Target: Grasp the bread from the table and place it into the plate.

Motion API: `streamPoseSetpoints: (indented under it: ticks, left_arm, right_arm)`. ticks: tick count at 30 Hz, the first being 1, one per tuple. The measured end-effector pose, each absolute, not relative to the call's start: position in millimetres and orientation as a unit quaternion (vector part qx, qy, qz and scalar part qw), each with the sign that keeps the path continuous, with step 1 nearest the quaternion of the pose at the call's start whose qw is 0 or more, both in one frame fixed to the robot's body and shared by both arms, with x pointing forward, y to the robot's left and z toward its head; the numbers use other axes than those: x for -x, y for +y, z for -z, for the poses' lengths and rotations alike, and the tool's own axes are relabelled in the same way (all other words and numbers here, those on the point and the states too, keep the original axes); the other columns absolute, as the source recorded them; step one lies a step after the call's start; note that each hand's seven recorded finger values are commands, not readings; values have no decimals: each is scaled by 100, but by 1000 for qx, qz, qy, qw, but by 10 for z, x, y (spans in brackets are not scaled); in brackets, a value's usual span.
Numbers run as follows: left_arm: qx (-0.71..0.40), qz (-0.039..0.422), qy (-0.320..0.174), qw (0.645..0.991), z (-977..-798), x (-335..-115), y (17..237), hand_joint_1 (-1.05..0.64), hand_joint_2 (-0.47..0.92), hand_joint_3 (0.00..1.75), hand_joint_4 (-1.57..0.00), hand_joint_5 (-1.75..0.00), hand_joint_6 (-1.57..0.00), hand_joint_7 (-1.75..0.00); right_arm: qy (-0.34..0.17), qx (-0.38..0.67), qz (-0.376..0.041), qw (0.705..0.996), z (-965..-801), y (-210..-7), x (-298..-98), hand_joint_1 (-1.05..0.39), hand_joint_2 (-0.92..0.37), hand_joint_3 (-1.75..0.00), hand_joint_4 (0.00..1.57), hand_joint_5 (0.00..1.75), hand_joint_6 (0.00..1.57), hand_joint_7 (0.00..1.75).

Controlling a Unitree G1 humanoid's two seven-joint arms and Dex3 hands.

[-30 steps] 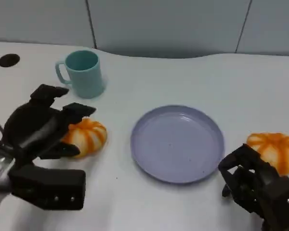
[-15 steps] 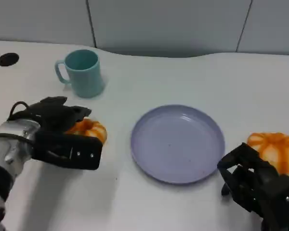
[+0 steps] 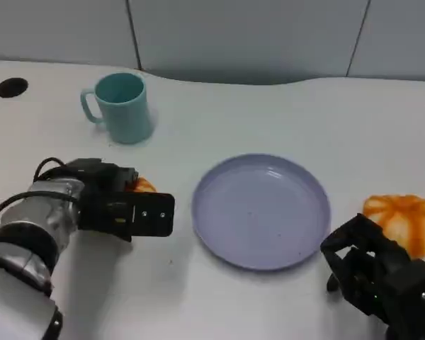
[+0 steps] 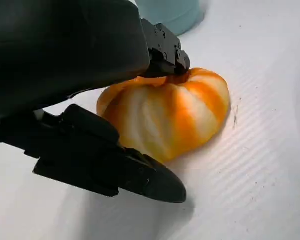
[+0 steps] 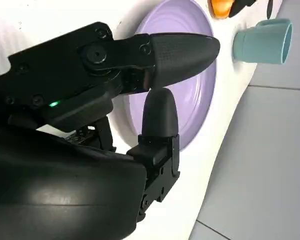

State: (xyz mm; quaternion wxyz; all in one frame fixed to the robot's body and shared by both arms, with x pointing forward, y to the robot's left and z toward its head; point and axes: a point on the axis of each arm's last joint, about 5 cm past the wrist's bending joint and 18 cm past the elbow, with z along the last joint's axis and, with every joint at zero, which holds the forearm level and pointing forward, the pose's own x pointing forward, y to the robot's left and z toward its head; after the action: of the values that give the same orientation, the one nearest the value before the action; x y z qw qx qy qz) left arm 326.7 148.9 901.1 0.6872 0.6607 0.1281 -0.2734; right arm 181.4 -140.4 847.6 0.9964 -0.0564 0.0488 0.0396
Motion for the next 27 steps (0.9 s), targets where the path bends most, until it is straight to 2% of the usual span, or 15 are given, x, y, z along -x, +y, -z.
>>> streamPoseSetpoints:
  ticks: [2,4,5,6,7,9,11,12,16,21,22,23,24,25,27]
  left_arm:
    - [-651,269,135,697,-9010,-3270,1474,-50,76,0,-28,-13,-47,-11]
    - [-642,267,142,704,-9014,-3274,1461,-42,75,0,-38,-27,-60,-14]
    - [-636,265,144,711,-9016,-3276,1462,-41,74,0,-34,-45,-64,-15]
    - [-631,263,144,715,-9018,-3276,1464,-38,74,0,-27,-77,-68,-23]
    - [-628,263,144,719,-9019,-3277,1464,-32,74,0,-24,-109,-59,-63]
    - [-615,260,141,731,-9021,-3277,1466,-21,76,1,-29,-156,-35,-146]
    - [-606,256,131,742,-9018,-3273,1468,-18,77,1,-32,-170,-29,-167]
    - [-602,255,127,746,-9012,-3268,1470,-10,80,3,-47,-173,-35,-172]
    - [-606,229,88,756,-8910,-3198,1486,-10,84,4,-64,-175,-48,-174]
    - [-615,196,50,762,-8789,-3113,1502,-16,91,9,-62,-175,-50,-172]
    - [-614,194,49,763,-8785,-3110,1504,-16,92,14,-60,-173,-49,-168]
    - [-612,192,51,766,-8779,-3106,1508,-17,92,16,-57,-169,-52,-155]
    - [-608,190,53,769,-8773,-3102,1513,-17,92,18,-57,-155,-56,-139]
    - [-601,186,56,775,-8767,-3097,1519,-16,91,18,-57,-153,-56,-139]
    - [-585,182,61,788,-8761,-3091,1531,-14,91,11,-60,-150,-61,-127]
  right_arm:
    - [54,56,-38,996,-8478,-1407,-1807,-28,-92,-42,57,175,37,170]
    - [54,55,-38,996,-8478,-1408,-1805,-28,-92,-42,59,175,38,171]
    - [51,54,-39,996,-8477,-1408,-1804,-28,-92,-42,59,175,38,171]
    - [48,52,-40,997,-8475,-1409,-1803,-28,-92,-42,60,175,38,171]
    - [47,50,-40,997,-8472,-1410,-1802,-28,-92,-42,60,175,38,171]
    - [47,48,-39,997,-8466,-1410,-1798,-29,-92,-42,59,175,38,171]
    - [46,46,-39,997,-8466,-1407,-1797,-29,-92,-42,59,175,38,171]
    - [46,46,-38,997,-8465,-1405,-1795,-30,-92,-42,59,175,38,170]
    - [46,54,-37,997,-8467,-1407,-1773,-29,-92,-42,58,175,39,170]
    - [50,53,-32,997,-8490,-1418,-1745,-30,-92,-43,56,175,37,172]
    - [52,53,-32,997,-8490,-1420,-1738,-30,-92,-42,56,175,36,172]
    - [53,53,-31,997,-8492,-1422,-1733,-30,-92,-42,56,175,36,172]
    - [52,53,-31,997,-8496,-1423,-1730,-30,-92,-42,56,175,36,172]
    - [51,53,-30,997,-8499,-1425,-1729,-30,-92,-42,57,175,36,172]
    - [51,54,-30,997,-8498,-1428,-1726,-30,-92,-42,57,175,36,172]
